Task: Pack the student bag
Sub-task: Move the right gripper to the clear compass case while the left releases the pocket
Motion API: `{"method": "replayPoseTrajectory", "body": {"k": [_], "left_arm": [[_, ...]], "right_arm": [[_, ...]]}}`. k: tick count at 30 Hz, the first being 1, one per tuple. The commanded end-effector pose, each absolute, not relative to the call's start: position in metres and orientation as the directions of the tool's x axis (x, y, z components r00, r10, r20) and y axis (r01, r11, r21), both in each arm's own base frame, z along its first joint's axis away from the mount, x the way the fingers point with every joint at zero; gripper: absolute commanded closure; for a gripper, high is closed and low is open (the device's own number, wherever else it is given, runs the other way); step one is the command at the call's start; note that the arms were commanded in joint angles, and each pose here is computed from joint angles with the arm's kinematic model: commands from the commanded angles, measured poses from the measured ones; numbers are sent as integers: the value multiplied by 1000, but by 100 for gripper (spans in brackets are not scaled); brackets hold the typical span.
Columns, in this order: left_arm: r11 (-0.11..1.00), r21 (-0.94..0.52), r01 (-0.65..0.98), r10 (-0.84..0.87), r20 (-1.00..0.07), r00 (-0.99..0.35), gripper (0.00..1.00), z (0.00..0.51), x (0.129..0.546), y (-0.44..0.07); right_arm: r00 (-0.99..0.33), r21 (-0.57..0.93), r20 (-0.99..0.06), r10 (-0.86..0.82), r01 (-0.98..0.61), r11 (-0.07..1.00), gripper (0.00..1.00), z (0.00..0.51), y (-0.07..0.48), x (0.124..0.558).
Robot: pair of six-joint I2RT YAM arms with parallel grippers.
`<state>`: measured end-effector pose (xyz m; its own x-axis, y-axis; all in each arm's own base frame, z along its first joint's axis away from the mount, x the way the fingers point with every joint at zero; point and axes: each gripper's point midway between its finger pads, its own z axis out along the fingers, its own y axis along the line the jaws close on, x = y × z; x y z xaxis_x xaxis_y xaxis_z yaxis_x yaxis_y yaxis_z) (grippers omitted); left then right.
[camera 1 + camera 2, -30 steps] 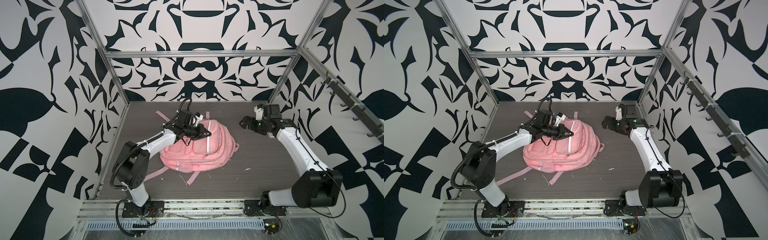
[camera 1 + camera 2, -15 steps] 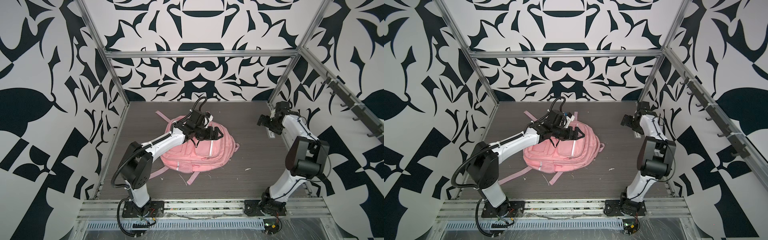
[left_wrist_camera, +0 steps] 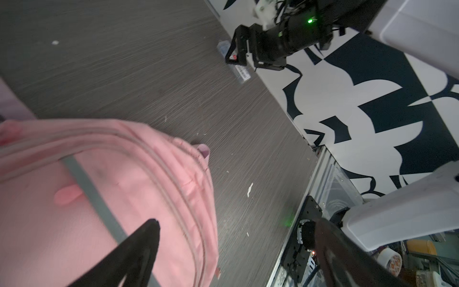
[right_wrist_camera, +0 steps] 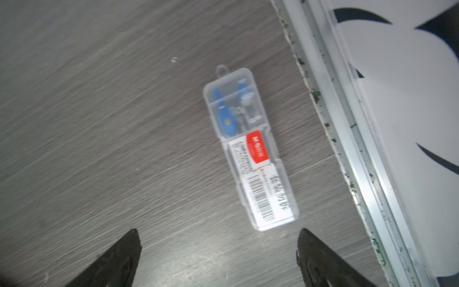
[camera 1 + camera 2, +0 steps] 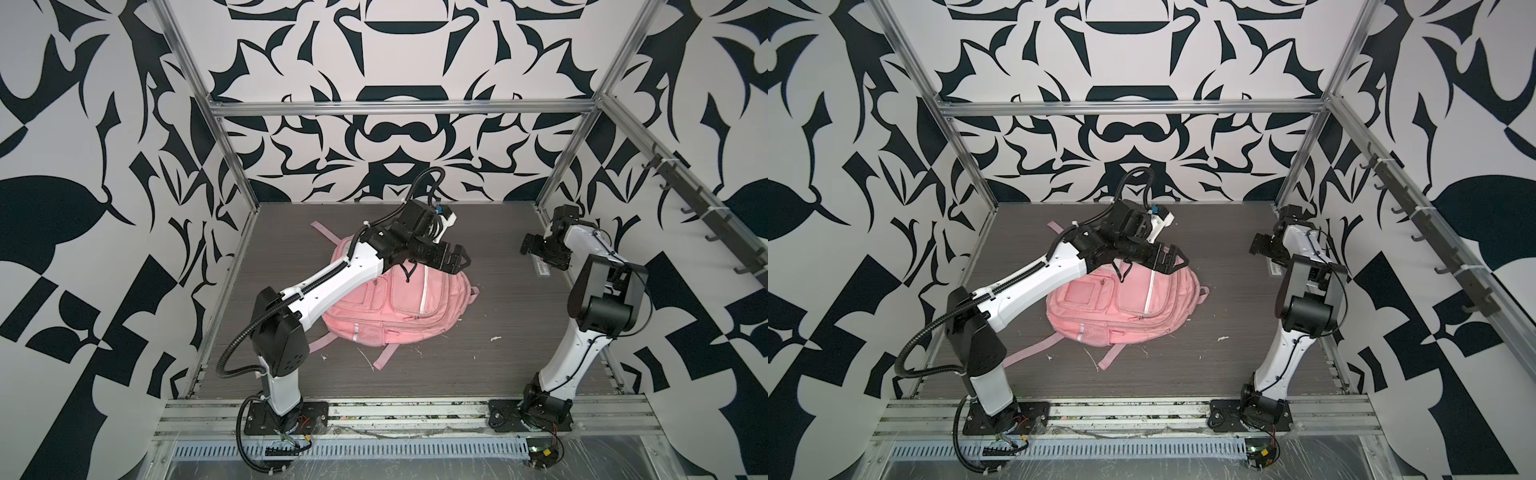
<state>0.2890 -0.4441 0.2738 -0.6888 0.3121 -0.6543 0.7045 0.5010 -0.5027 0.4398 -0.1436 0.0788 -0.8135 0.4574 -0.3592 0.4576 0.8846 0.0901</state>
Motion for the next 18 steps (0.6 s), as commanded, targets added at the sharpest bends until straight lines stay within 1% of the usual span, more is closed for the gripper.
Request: {"method": "replayPoseTrajectory", "body": {"k": [1, 8, 14, 18], "left_arm": [[444, -505, 740, 400, -627, -668, 1, 262, 278, -465], [360, -541, 760, 421, -633, -649, 1, 264, 270, -503], [330, -558, 761, 426, -632, -648, 1, 262, 267, -511], [302, -572, 763, 425, -636, -645, 1, 267, 265, -514]], "right_arm": [[-798, 64, -419, 432, 449, 891, 1, 104, -156, 449], [-798, 80, -397, 454, 463, 883, 1, 100, -152, 442], [-770, 130, -380, 513, 504, 854, 3, 95, -144, 437], [-759, 127, -376, 532, 527, 841, 3, 90, -147, 438]]}}
